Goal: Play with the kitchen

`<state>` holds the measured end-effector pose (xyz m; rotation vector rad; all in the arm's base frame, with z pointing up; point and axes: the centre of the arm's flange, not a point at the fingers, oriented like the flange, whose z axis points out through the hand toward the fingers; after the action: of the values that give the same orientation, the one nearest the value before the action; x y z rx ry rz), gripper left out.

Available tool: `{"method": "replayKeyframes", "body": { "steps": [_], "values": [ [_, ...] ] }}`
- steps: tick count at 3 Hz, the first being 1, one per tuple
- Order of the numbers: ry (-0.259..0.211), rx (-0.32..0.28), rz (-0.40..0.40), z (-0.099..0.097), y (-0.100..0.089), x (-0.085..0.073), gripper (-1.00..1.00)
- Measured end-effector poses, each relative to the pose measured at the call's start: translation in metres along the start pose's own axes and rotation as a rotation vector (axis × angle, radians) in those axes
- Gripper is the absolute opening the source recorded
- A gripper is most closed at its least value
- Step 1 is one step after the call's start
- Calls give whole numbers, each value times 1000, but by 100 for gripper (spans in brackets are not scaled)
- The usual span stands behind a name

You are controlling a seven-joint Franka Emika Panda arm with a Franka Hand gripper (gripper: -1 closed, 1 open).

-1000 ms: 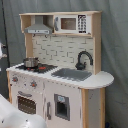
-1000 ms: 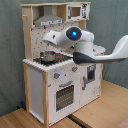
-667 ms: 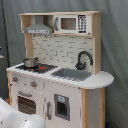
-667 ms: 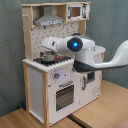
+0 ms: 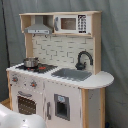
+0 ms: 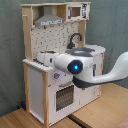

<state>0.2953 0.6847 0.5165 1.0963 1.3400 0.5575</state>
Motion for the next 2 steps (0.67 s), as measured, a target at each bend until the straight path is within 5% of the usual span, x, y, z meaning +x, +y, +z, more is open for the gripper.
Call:
{"method": "replayKeyframes", "body": {
  "steps": [2],
  "values": [
    [74, -141, -126, -15, -43, 46, 100]
  ]
}}
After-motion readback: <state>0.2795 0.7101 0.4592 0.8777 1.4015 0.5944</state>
